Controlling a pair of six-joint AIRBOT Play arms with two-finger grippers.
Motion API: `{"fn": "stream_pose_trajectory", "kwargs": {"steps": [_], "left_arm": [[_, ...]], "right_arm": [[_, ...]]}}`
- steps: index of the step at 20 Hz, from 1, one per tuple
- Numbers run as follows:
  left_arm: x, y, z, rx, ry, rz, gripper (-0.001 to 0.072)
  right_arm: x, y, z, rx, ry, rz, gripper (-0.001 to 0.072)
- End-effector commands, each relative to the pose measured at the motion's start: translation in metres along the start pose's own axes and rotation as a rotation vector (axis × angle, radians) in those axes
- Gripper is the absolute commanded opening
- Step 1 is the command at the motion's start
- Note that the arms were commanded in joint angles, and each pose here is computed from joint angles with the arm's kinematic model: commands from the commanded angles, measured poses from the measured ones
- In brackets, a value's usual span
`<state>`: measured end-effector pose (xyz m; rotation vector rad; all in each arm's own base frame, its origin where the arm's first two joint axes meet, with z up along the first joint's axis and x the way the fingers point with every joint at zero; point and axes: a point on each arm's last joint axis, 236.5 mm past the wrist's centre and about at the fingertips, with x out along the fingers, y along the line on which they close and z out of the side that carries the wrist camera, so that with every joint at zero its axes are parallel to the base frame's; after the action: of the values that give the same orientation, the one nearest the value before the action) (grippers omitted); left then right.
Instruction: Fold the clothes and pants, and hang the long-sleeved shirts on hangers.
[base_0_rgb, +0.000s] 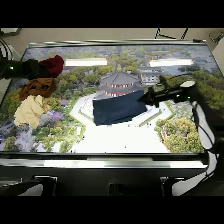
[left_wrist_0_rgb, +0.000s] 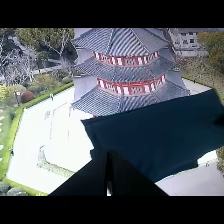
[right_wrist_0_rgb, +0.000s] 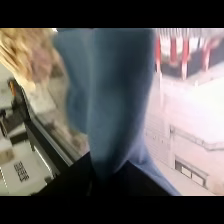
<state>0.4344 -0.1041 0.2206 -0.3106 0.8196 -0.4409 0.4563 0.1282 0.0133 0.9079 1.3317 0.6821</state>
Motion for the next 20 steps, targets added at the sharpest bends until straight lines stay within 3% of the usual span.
{"fn": "stream_pose_trajectory", "kwargs": {"steps": [1,6,10,17,20], "left_arm": [[0.000,0.000,0.000,0.004,-0.001,0.001,0.0029],[0.000,0.000,0.000,0.004,0.000,0.001,0.0030],[0.000,0.000,0.000,0.004,0.000,0.001,0.0029],[0.000,0.000,0.000,0.003,0.000,0.001,0.0029],[0.000,0.000,0.000,0.003,0.000,0.001,0.0030]], "right_arm": [[-0.105,0.008,0.032,0.015,-0.194,-0.061,0.0038],[-0.269,-0.030,0.038,0.152,-0.537,-0.232,0.0036],[-0.369,-0.053,0.015,0.287,-0.773,-0.253,0.0035],[-0.471,-0.078,-0.018,0.450,-1.081,-0.240,0.0035],[-0.481,-0.078,-0.035,0.476,-1.088,-0.229,0.0035]]}}
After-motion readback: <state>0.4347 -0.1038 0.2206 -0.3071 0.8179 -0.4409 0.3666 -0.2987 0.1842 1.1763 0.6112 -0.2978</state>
